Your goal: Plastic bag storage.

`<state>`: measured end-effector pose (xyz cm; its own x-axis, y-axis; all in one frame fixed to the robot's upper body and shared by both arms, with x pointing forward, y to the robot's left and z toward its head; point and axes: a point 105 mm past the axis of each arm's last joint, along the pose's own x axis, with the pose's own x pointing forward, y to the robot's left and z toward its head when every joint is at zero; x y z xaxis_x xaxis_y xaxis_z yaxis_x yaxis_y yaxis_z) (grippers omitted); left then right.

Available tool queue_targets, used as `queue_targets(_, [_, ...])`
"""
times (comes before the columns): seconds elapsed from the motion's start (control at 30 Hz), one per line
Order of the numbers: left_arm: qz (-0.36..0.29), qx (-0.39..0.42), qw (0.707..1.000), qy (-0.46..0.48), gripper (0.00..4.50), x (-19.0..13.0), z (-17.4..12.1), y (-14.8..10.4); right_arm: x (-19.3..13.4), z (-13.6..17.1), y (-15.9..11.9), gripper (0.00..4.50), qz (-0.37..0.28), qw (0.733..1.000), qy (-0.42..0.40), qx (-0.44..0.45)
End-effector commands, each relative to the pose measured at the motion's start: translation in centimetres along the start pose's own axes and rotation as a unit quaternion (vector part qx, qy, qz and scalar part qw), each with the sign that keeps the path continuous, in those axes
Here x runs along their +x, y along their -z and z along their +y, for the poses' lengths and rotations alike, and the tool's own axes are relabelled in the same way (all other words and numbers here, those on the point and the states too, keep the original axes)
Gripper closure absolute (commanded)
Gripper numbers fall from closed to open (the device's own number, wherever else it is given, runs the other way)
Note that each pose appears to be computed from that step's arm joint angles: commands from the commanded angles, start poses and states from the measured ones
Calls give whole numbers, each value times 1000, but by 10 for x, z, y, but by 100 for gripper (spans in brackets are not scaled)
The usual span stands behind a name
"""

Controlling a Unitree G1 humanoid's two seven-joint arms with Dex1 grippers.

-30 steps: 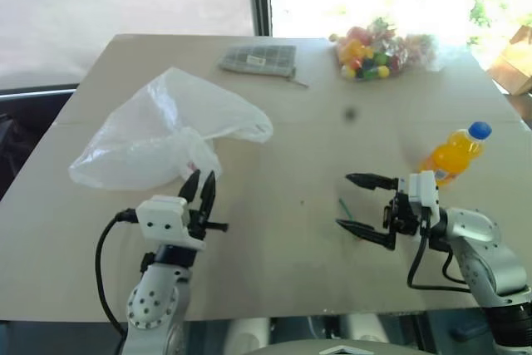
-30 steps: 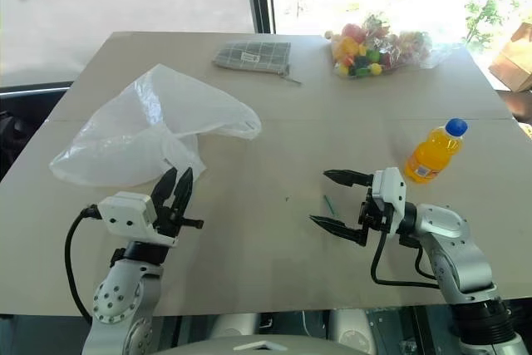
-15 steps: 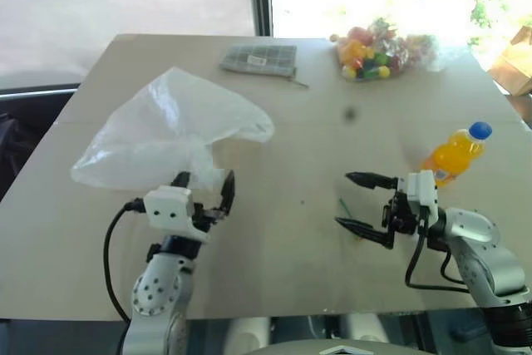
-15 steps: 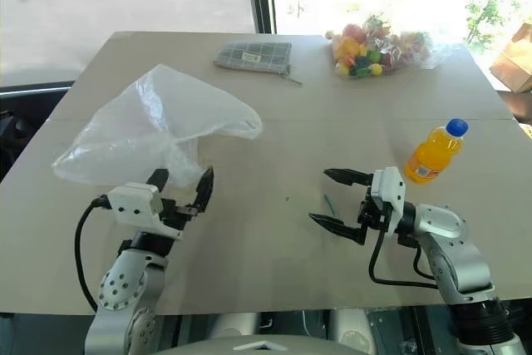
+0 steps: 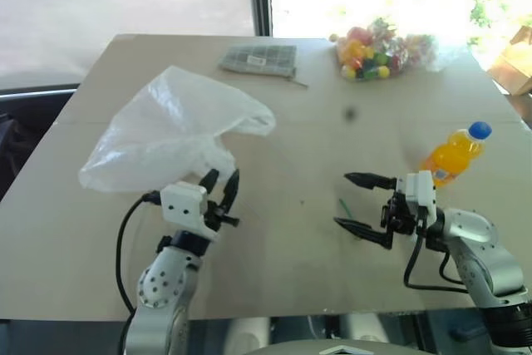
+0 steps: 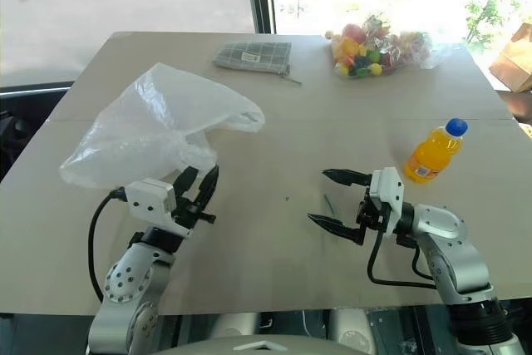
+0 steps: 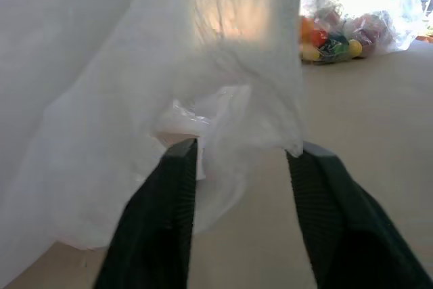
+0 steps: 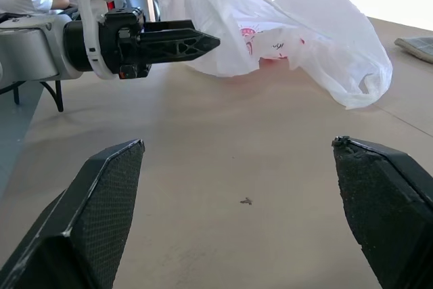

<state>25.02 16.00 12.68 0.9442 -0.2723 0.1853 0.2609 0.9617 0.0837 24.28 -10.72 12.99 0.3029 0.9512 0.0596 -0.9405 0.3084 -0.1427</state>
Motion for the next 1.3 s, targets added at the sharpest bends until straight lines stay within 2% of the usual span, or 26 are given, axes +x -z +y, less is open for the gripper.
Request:
queue_targets(0.03, [-17,2,1000,4,421,1,1,-8,4,4,-10,0,-13,1000,-7,-23])
queue_targets(0.07, [-17,1,1000,5,448,1,1,-8,4,4,-10,0,-13,1000,-7,-23])
queue_targets(0.33, [-22,3,1000,-2,448,2,4,-8,4,3,-9,0,-14,1000,-7,-24])
queue_targets(0.43, [-46,-9,999,4,448,0,3,-17,4,4,-9,0,-14,1000,-7,-24])
queue_targets(0.53, [-53,-13,998,-8,362,1,7,-20,4,4,-9,0,-14,1000,-8,-24])
queue_targets(0.67, [-44,-13,999,-11,191,2,6,-18,5,4,-8,0,-13,1000,-10,-25])
queue_targets(0.73, [-28,-11,999,-28,88,5,8,-13,4,5,-8,0,-12,1000,-10,-25])
queue_targets(0.77, [-18,-12,999,-30,22,7,8,-10,4,5,-8,0,-12,1000,-10,-25])
queue_targets(0.8, [-11,-10,1000,-27,8,10,7,-9,4,5,-7,0,-12,1000,-11,-25])
queue_targets(0.97, [26,36,999,14,4,19,-4,-2,4,5,-7,0,-11,999,-12,-27])
queue_targets(1.13, [61,135,987,67,4,28,-12,5,4,5,-6,0,-10,999,-13,-30])
queue_targets(1.3, [45,150,985,69,4,36,-11,0,4,5,-5,0,-8,999,-13,-32])
